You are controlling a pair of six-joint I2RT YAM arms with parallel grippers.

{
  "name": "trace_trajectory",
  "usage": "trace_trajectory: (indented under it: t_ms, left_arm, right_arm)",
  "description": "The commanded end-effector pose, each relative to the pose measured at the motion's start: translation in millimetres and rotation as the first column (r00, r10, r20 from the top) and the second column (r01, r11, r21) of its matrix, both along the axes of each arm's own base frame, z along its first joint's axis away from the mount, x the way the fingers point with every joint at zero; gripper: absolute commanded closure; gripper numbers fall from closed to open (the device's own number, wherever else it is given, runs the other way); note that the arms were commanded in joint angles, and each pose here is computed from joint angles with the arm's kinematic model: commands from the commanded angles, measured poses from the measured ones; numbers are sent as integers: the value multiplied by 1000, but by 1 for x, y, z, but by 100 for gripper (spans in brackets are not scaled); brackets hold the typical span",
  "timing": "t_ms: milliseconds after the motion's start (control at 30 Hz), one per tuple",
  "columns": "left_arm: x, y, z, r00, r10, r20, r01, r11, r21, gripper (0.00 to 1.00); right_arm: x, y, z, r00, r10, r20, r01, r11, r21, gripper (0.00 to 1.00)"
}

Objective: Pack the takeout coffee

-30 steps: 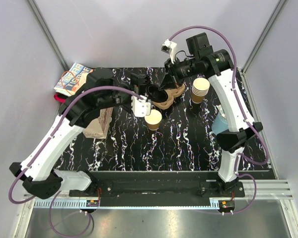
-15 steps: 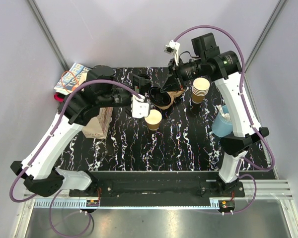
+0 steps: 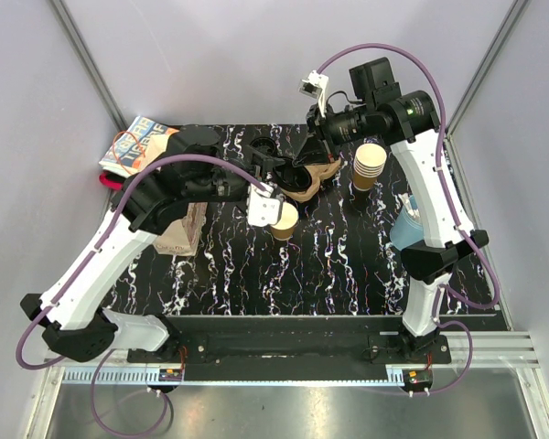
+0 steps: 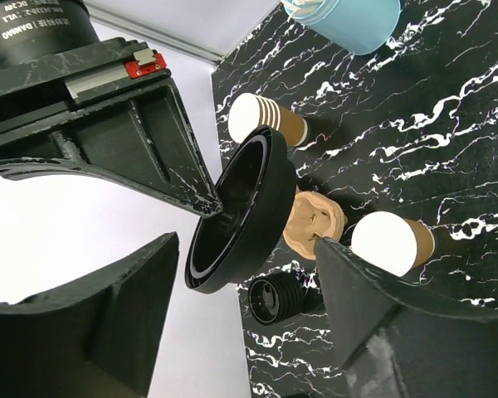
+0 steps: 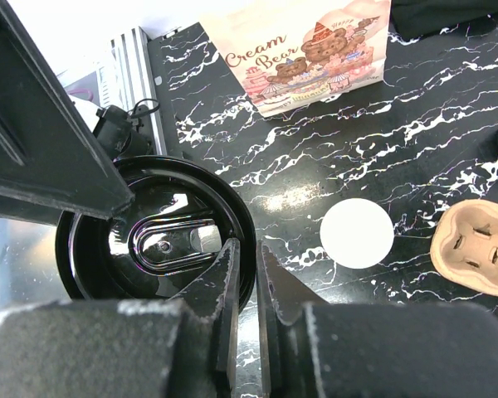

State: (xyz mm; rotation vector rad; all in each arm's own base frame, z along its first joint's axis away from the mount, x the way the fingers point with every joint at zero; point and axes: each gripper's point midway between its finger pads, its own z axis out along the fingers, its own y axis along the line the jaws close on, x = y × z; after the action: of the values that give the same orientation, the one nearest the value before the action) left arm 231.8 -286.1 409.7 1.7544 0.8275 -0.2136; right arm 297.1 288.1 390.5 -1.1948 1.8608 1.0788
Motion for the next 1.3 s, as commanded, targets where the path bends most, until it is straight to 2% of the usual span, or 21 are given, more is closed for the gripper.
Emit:
trace_trajectory:
  t_ms: [0,367,533,800,867,900,933,1033,1067,1267]
  left_arm:
    - [4,-3,2,1000,13,22,-12,1000,-4,31]
    - [6,-10,-1,1000,23,22,-23,1000,9,40]
    - [8,-11,0,999,33,19,-33,999,2,61]
    - [12,-13,1,998,56,18,-56,998,-7,67]
    - [13,-13,2,997,71,7,-71,997,-14,68]
    - [14,-12,4,997,80,5,-80,997,-21,69]
    - [15,-12,5,995,100,-18,-100,994,-35,69]
    - [26,-8,15,981,188,-54,-192,979,-70,70]
    - [31,-2,25,963,254,-93,-263,960,-99,69]
    - [22,18,19,912,345,-222,-373,923,-97,69]
  right_arm:
    - [-15,-2,9,999,30,-18,-30,999,19,85]
    - [-19,-4,10,999,36,-24,-36,999,21,85]
    - [-21,-5,8,999,42,-26,-41,999,15,84]
    - [-20,-6,8,999,38,-20,-38,999,10,84]
    - [-19,-7,8,999,33,-7,-33,999,4,79]
    - [-16,-8,7,1000,19,6,-19,1000,-7,72]
    - [-14,-10,8,1000,9,21,-8,1000,-16,59]
    - [-1,-19,16,991,-57,121,62,997,-42,41]
    - [2,-24,24,985,-93,146,99,994,-35,33]
    - [28,-57,65,911,-275,307,280,959,29,25]
